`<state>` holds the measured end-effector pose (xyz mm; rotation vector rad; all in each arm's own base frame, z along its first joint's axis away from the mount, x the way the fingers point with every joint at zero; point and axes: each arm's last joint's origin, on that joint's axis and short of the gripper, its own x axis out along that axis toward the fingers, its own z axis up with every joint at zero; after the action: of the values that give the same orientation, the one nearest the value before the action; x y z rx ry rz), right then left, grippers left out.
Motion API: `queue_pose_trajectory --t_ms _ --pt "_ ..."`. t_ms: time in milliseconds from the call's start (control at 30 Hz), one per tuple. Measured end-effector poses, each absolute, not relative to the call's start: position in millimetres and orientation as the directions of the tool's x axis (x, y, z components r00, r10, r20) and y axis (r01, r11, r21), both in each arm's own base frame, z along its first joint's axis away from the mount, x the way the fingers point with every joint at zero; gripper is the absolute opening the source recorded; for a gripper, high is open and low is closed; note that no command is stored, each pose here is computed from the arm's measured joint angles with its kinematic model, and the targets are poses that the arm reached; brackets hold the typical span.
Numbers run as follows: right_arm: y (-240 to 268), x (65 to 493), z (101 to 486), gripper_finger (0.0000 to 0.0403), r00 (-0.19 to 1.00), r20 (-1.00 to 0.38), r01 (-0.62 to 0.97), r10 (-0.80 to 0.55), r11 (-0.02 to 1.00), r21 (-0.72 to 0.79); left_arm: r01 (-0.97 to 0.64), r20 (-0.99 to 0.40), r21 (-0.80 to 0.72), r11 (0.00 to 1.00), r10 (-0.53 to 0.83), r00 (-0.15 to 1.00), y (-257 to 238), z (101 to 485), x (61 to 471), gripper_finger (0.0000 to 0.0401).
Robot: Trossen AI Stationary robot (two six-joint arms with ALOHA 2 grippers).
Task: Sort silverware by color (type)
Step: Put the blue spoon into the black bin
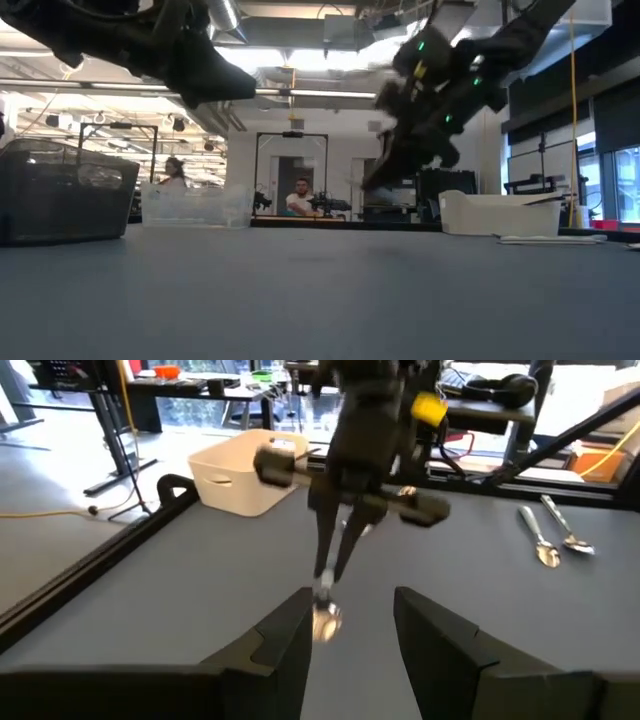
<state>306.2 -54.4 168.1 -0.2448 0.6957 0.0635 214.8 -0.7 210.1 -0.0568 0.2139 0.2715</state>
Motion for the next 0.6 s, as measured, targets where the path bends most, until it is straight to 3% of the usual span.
queue_pose_trajectory --t_ms 267,400,600 --pt "-21 307 203 0.0008 0.874 -0.486 -0.129 -0.019 0.954 -0.271 -0.255 -0.254 -0.002 0.967 0.246 0.935 -10 205 214 0.0137" --pt "-9 316 214 0.0007 0.940 -0.340 -0.143 0.039 0.947 -0.288 -0.239 -0.268 0.026 0.971 0.238 0.934 -16 198 219 0.0137" --pt "12 323 212 0.0007 0.952 -0.281 -0.203 0.122 0.939 -0.278 -0.207 -0.230 0.047 0.977 0.212 0.950 -25 187 234 0.0137"
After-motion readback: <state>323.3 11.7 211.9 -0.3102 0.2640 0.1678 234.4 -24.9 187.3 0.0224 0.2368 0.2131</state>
